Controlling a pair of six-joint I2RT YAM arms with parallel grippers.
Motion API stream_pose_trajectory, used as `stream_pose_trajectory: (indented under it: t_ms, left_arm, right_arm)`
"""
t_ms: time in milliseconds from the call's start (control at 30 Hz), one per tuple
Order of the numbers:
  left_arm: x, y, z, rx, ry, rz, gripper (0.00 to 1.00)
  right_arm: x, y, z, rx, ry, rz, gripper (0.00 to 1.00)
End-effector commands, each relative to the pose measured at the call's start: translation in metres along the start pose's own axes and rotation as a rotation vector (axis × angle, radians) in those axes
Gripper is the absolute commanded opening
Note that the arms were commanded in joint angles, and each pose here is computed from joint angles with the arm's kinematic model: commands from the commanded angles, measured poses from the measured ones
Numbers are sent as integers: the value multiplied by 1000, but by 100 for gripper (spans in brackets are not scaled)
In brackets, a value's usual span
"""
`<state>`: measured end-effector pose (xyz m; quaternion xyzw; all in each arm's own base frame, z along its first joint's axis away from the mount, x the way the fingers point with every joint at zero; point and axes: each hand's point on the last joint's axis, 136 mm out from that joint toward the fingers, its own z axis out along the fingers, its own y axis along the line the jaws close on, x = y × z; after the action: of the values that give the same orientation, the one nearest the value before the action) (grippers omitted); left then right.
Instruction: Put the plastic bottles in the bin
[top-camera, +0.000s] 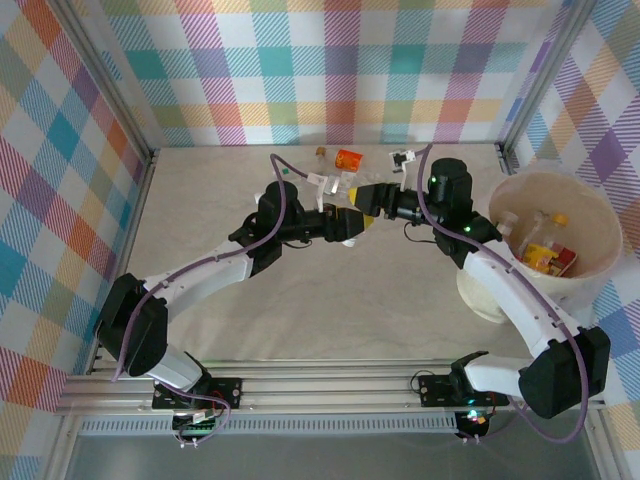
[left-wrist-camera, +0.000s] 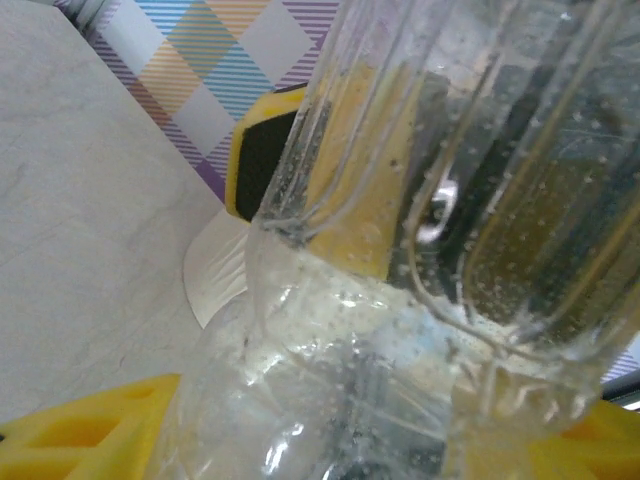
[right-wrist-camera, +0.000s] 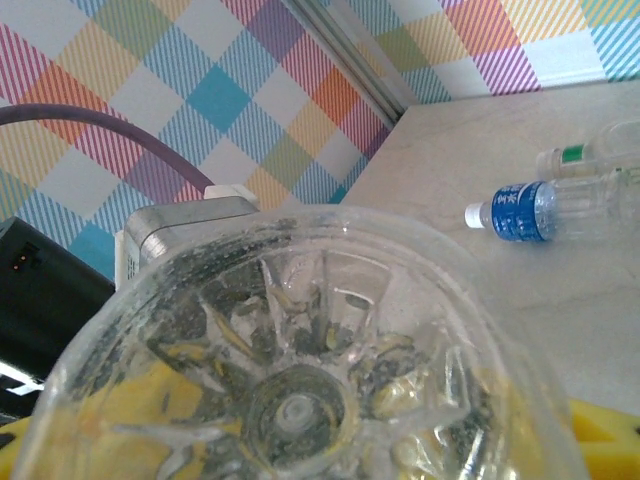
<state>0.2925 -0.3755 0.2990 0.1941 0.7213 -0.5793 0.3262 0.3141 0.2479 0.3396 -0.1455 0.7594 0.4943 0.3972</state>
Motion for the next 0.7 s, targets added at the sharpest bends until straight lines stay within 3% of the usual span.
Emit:
stream_pose_trajectory:
  t_ms: [0, 267, 333, 400, 467, 667]
  left_arm:
    - [-2, -10, 5, 34, 2, 44, 46]
    - [-1, 1, 6, -26, 7, 35, 56]
    - [-2, 6, 4, -59, -6, 29, 69]
    - [-5, 14, 0, -114, -29, 25, 88]
    - [-7, 21, -4, -166, -47, 34, 98]
    - [-16, 42, -19, -320, -113, 53, 100]
  right_arm:
    - [-18, 10, -7, -2, -43, -36, 56]
    - [-28, 2, -19, 108, -86, -81, 46]
    - [-30, -2, -23, 142, -98, -88, 44]
    - [-34, -5, -29, 185, -115, -108, 44]
    - [-40, -11, -40, 245, -137, -129, 43]
    - [-62, -12, -84, 428, -217, -272, 41]
